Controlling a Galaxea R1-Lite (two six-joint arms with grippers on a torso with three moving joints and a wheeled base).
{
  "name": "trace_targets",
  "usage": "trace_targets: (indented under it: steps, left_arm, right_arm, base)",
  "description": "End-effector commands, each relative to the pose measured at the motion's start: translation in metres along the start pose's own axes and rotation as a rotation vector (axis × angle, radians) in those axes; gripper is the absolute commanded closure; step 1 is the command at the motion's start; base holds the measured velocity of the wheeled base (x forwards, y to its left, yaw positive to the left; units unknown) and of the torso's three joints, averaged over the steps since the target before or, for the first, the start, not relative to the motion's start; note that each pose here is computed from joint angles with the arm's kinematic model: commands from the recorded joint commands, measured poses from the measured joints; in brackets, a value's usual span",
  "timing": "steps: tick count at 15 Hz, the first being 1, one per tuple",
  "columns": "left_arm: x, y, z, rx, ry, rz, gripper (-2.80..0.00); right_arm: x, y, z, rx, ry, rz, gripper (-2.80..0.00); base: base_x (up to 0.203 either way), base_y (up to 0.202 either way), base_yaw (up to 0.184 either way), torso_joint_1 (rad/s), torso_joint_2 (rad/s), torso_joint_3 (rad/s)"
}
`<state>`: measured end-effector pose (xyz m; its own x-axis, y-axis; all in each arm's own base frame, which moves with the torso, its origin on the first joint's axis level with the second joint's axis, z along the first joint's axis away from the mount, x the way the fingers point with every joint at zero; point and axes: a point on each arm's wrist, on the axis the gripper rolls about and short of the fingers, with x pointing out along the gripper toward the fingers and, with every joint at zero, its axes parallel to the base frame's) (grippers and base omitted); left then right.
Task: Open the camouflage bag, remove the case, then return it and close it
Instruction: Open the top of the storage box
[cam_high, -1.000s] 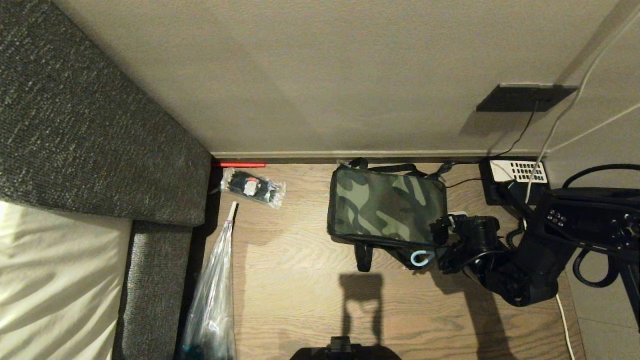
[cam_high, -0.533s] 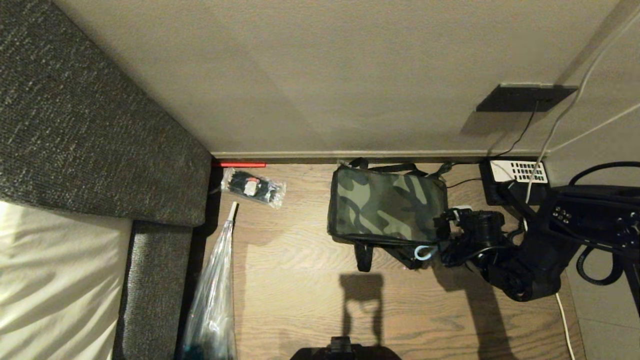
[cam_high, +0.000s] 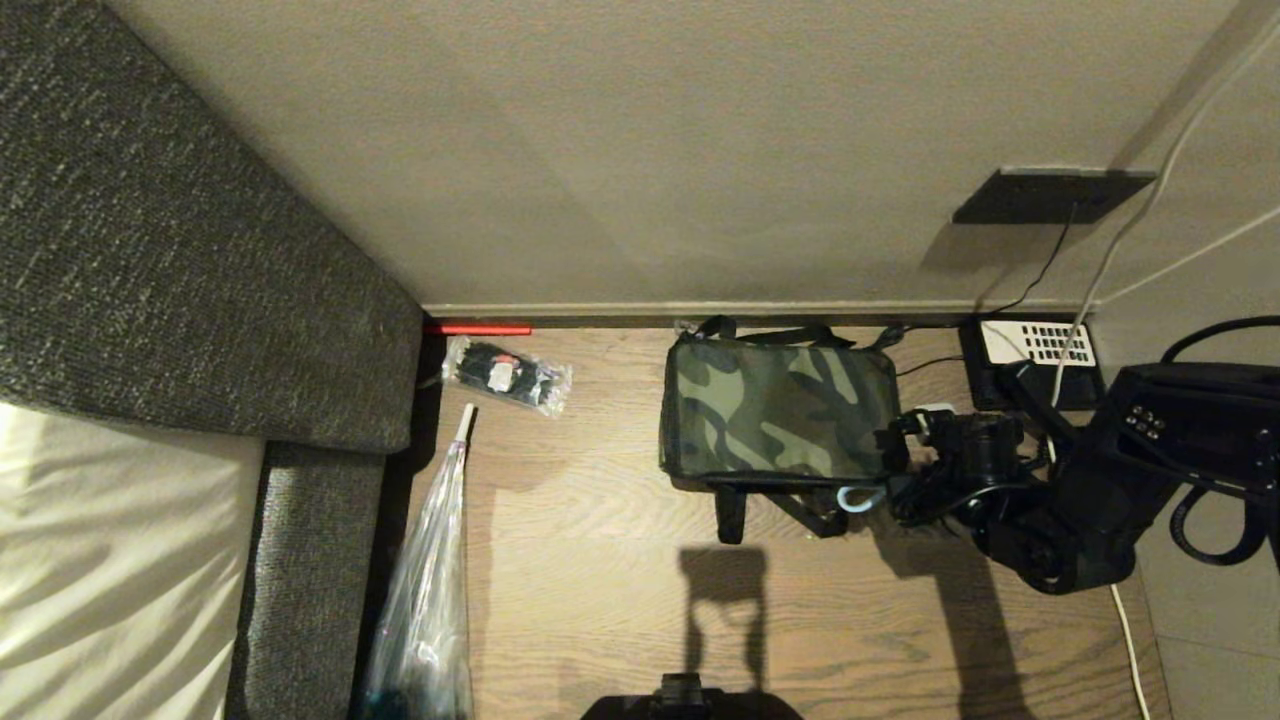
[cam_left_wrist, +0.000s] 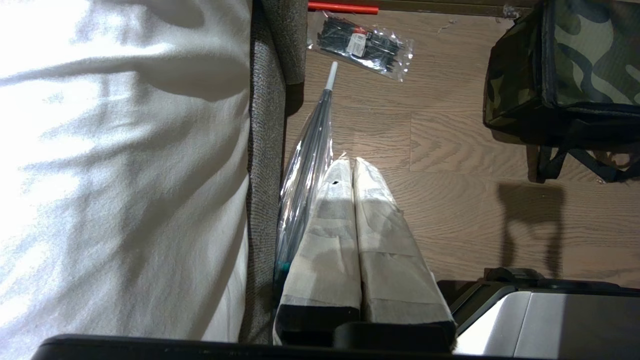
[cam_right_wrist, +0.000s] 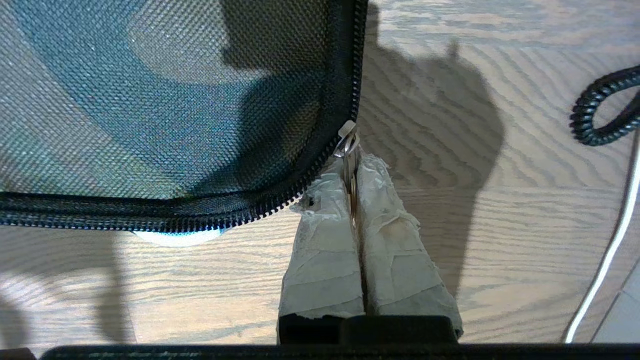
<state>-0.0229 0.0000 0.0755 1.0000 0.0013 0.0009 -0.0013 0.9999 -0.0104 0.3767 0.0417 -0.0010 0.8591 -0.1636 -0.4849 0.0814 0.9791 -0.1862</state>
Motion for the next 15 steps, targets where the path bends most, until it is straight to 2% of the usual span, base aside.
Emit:
trace_targets:
  steps: [1,5,9,13,15]
  left_arm:
    - [0.000,0.000,0.000,0.000,0.001,0.000,0.00]
    - [0.000,0.000,0.000,0.000,0.001,0.000,0.00]
    - [0.000,0.000,0.000,0.000,0.001,0.000,0.00]
    - [0.000,0.000,0.000,0.000,0.001,0.000,0.00]
    - [0.000,0.000,0.000,0.000,0.001,0.000,0.00]
  right_arm:
    - [-0.009,-0.003,0.004,0.000,-0.002,0.005,0.00]
    - [-0.026,0.007,0.002,-0.042,0.065,0.059,0.00]
    - [-0.018,0.013,-0.008,-0.086,0.105,0.069,0.00]
    - [-0.008,0.010,-0.005,-0.137,0.086,0.059,0.00]
    - [-0.006,0.007,-0.001,-0.128,0.072,0.049,0.00]
  base:
    - [0.000,0.000,0.000,0.000,0.00,0.000]
    - [0.000,0.000,0.000,0.000,0.00,0.000]
    - [0.000,0.000,0.000,0.000,0.00,0.000]
    - [0.000,0.000,0.000,0.000,0.00,0.000]
    - [0.000,0.000,0.000,0.000,0.00,0.000]
